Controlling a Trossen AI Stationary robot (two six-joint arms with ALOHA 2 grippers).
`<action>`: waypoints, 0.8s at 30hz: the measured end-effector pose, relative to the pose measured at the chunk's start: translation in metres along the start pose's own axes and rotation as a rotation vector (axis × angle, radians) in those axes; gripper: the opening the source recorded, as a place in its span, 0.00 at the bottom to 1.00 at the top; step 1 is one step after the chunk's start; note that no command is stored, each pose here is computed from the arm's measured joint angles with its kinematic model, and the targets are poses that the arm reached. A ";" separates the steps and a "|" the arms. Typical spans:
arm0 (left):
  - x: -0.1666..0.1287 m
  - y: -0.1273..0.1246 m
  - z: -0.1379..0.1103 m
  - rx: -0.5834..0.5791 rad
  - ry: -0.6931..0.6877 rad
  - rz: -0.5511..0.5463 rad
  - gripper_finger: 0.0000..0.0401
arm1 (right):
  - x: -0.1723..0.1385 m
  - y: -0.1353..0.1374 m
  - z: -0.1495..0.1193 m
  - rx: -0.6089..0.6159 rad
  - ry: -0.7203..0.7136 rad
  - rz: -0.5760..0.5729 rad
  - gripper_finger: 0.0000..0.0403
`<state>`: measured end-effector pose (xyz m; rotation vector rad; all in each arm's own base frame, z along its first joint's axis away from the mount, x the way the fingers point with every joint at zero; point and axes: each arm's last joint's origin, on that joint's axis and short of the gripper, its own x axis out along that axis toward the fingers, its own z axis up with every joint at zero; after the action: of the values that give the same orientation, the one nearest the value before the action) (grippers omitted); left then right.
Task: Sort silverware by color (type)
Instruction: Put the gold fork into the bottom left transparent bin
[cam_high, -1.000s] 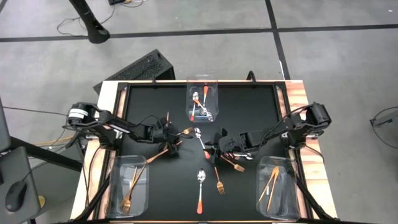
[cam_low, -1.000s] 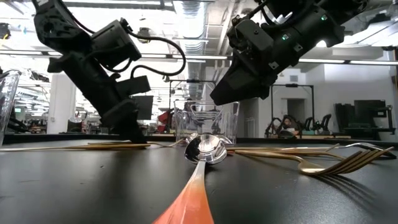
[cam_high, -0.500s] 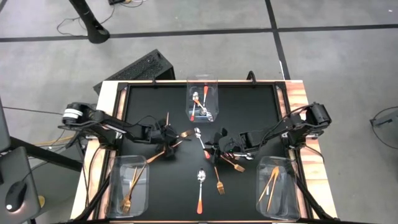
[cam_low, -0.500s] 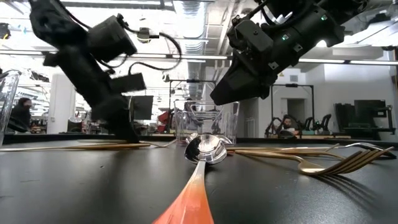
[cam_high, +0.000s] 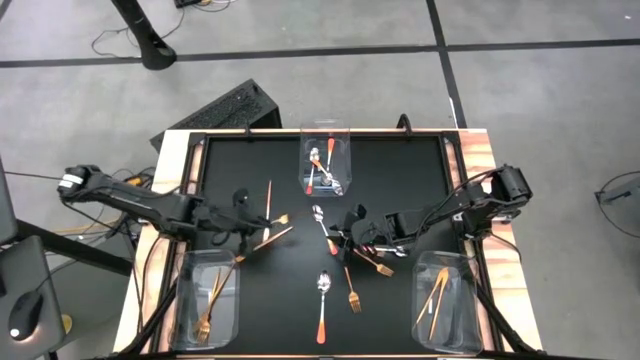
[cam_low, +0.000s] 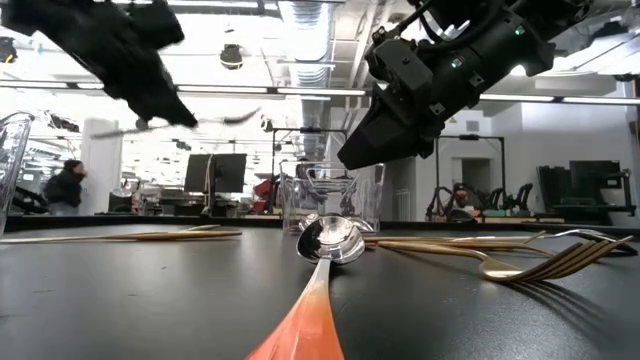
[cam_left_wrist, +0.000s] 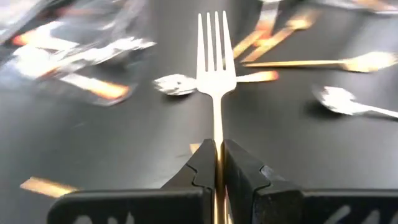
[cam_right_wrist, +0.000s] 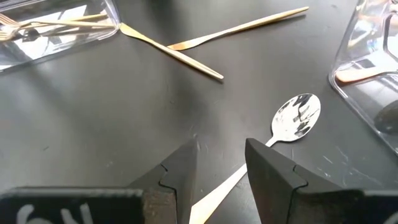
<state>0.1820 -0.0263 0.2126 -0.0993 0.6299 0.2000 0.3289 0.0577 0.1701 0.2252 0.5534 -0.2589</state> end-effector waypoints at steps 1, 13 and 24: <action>-0.005 -0.001 0.000 0.016 -0.008 -0.041 0.01 | 0.000 0.000 0.000 0.000 0.000 0.000 0.39; -0.043 -0.028 -0.016 0.392 0.048 -0.612 0.03 | 0.000 -0.001 -0.001 0.002 0.006 -0.003 0.39; -0.060 -0.050 -0.035 0.417 0.184 -0.815 0.03 | 0.001 -0.001 0.000 0.006 -0.001 -0.003 0.39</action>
<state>0.1249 -0.0896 0.2219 0.0339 0.7553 -0.7338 0.3293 0.0562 0.1700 0.2304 0.5521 -0.2642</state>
